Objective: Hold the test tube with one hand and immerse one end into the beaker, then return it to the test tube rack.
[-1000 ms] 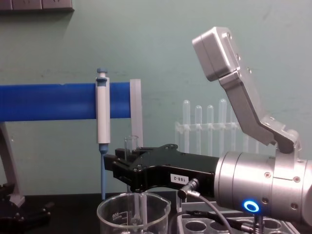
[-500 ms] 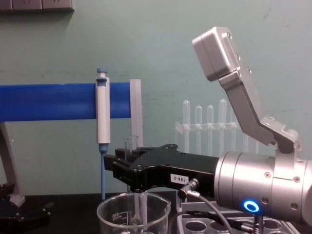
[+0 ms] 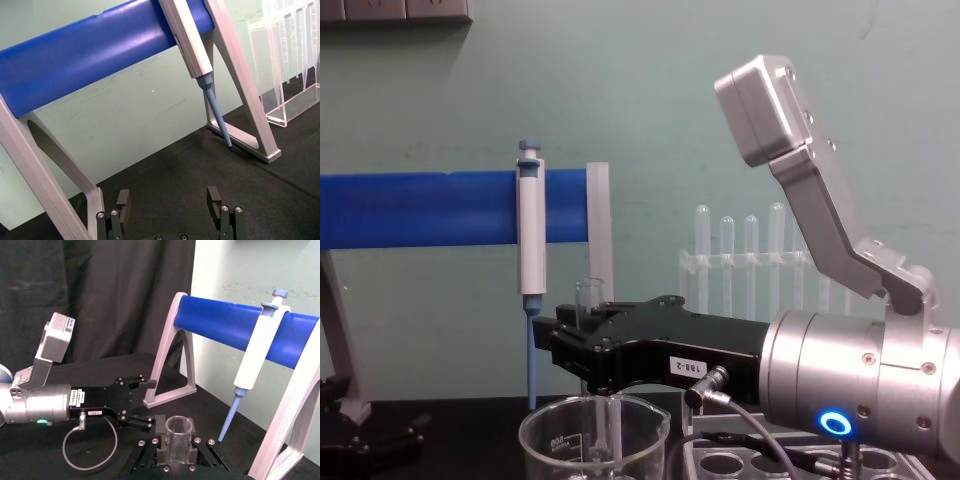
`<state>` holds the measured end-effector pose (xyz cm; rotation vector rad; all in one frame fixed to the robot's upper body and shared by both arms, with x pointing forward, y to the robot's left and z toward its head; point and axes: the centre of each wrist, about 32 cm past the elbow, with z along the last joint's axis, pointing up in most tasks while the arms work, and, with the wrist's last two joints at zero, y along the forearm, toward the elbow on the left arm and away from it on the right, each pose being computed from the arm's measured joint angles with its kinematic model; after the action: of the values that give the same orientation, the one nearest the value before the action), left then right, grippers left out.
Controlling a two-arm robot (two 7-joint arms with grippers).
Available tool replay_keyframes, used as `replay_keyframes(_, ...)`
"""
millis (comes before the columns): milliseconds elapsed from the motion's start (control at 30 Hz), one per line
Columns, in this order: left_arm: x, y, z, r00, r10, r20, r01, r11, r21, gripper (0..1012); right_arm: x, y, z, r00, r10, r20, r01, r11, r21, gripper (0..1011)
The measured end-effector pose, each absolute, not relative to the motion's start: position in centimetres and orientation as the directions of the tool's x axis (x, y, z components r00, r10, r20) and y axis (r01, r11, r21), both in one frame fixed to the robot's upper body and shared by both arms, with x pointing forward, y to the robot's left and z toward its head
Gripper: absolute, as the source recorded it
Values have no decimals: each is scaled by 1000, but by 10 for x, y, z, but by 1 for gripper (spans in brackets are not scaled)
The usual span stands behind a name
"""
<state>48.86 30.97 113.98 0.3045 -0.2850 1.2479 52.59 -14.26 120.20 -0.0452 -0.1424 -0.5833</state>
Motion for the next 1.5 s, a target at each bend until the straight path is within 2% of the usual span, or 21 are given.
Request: replay_keyframes(1500, 489, 310, 1140, 292, 880, 374, -955, 287, 70, 1000, 526, -143, 1202, 825, -546, 147, 552, 834, -2, 217)
